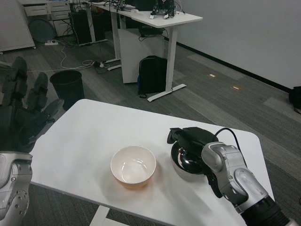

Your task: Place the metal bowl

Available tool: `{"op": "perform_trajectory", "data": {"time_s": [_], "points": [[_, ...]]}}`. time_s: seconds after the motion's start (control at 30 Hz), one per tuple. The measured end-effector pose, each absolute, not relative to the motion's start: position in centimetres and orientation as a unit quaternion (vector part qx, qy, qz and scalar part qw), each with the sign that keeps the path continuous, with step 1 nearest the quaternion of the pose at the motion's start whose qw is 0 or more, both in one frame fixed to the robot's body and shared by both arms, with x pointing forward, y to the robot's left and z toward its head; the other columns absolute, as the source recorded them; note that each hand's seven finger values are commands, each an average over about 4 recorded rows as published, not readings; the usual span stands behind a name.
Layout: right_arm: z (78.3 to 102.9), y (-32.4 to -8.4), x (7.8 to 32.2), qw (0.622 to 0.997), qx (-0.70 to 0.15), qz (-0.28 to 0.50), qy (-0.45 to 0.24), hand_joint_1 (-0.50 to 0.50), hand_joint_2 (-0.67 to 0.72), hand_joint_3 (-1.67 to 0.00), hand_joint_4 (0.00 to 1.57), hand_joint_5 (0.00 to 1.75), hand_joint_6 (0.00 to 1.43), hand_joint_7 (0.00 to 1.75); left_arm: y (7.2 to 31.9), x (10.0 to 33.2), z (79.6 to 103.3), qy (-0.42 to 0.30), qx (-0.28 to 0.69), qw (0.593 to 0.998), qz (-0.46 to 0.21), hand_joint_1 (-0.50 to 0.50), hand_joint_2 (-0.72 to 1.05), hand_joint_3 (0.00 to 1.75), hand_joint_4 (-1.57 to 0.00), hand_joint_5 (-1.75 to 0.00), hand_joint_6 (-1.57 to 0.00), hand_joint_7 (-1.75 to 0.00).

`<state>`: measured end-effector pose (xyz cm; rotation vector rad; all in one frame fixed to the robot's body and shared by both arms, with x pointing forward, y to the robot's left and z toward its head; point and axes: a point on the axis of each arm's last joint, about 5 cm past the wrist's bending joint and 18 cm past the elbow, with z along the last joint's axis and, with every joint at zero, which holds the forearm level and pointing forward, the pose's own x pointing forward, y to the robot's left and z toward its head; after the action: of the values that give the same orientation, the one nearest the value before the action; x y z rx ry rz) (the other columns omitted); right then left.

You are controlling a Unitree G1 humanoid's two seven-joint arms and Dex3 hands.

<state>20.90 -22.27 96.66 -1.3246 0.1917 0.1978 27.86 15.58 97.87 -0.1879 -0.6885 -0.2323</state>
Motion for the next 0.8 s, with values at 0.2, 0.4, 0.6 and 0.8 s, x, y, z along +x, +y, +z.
{"op": "perform_trajectory", "data": {"time_s": [0.2, 0.4, 0.6, 0.8], "points": [[97.1, -22.3, 20.7, 0.789, -0.603, 0.088, 0.078, -0.46, 0.72, 0.00, 0.00, 0.00, 0.00, 0.03, 15.6, 27.9, 97.9, -0.336, -0.092, 0.930, -0.114, -0.50, 1.05, 0.00, 0.00, 0.00, 0.00, 0.00], [97.8, -22.4, 20.5, 0.793, -0.602, 0.074, 0.062, -0.46, 0.72, 0.00, 0.00, 0.00, 0.00, 0.00, 15.6, 27.9, 97.9, -0.336, -0.091, 0.930, -0.114, -0.50, 1.05, 0.00, 0.00, 0.00, 0.00, 0.00], [99.6, -23.4, 19.6, 0.815, -0.579, 0.006, -0.003, -0.46, 0.71, 0.00, 0.00, 0.00, 0.00, 0.00, 15.6, 27.9, 97.9, -0.337, -0.091, 0.930, -0.116, -0.50, 1.05, 0.00, 0.00, 0.00, 0.00, 0.00], [100.8, -24.5, 18.9, 0.866, -0.494, -0.020, -0.073, -0.46, 0.69, 0.00, 0.00, 0.00, 0.00, 0.00, 15.6, 27.9, 97.9, -0.338, -0.090, 0.929, -0.118, -0.50, 1.05, 0.00, 0.00, 0.00, 0.00, 0.00]]}}
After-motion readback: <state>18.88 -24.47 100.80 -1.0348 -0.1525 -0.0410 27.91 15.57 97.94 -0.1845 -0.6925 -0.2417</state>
